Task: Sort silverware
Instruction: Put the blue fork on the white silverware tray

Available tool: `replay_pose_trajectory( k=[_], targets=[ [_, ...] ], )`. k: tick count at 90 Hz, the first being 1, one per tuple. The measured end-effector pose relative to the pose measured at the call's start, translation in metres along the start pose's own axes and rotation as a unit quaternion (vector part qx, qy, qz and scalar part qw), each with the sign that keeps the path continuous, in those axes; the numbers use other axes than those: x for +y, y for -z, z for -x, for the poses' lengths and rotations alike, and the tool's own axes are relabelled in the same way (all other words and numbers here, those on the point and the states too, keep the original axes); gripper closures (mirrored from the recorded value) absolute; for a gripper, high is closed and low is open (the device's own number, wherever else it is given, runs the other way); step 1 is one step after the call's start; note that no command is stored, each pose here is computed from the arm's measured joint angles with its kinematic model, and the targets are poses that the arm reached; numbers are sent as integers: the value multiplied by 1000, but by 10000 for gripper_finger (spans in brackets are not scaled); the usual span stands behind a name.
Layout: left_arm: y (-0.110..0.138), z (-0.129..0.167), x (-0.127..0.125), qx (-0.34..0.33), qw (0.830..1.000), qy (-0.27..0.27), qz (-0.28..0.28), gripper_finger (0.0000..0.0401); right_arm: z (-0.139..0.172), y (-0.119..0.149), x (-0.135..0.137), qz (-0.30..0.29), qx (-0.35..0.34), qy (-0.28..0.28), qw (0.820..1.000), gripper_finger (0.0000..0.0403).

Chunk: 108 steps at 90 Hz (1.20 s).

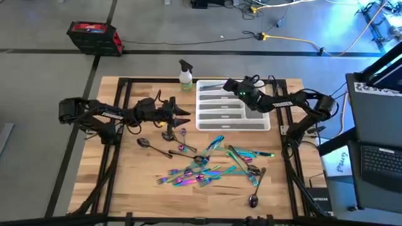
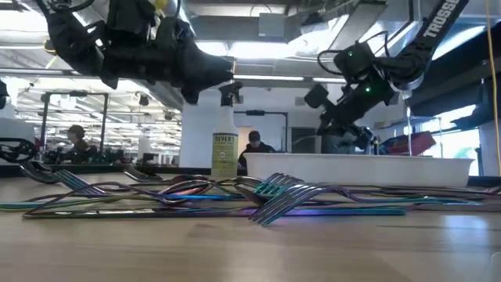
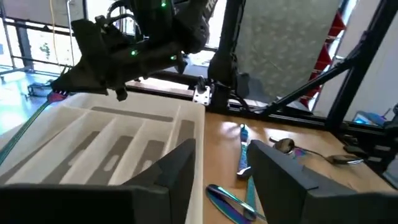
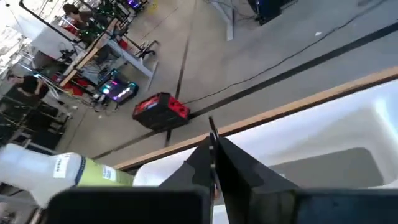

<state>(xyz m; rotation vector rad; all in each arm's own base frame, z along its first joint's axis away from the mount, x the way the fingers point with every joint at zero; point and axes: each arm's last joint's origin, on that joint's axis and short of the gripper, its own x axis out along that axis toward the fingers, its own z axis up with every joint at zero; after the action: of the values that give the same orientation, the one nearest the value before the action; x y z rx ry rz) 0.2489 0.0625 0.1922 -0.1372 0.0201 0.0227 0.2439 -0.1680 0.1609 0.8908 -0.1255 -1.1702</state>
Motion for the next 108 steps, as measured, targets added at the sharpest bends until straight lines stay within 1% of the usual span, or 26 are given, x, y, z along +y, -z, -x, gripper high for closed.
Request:
replay_pose_trajectory(
  k=[12, 28, 37, 47, 57, 63, 72, 83, 93, 108],
  targets=[
    [0, 0, 0, -1, 1000, 1, 1, 263, -2, -2, 5, 9, -1, 13, 1000, 403],
    [0, 0, 0, 0, 1000, 3, -1, 263, -8, -9, 25, 72, 10, 49, 996, 403],
    [0, 0, 0, 0, 1000, 3, -4, 263, -10, -17, 38, 87, 11, 53, 995, 403],
    [0, 0, 0, 0, 1000, 3, -4, 263, -12, -19, 42, 114, 28, 73, 990, 403],
    [0, 0, 0, 0, 1000, 3, -5, 263, -19, -16, 47, 117, 42, 69, 990, 403],
    [0, 0, 0, 0, 1000, 3, -11, 263, -26, -10, 46, 116, 56, 73, 989, 403],
    [0, 0, 0, 0, 1000, 3, -13, 263, -39, -4, 48, 103, 67, 71, 990, 403],
    [0, 0, -1, 2, 1000, 16, -12, 263, -51, 5, 48, 98, 79, 76, 989, 403],
    [0, 0, -2, 3, 1000, 23, -3, 263, -53, 10, 45, 102, 93, 81, 987, 402],
    [2, -1, -6, 10, 1000, 29, -2, 263, -53, 12, 41, 126, 101, 97, 982, 401]
  ],
)
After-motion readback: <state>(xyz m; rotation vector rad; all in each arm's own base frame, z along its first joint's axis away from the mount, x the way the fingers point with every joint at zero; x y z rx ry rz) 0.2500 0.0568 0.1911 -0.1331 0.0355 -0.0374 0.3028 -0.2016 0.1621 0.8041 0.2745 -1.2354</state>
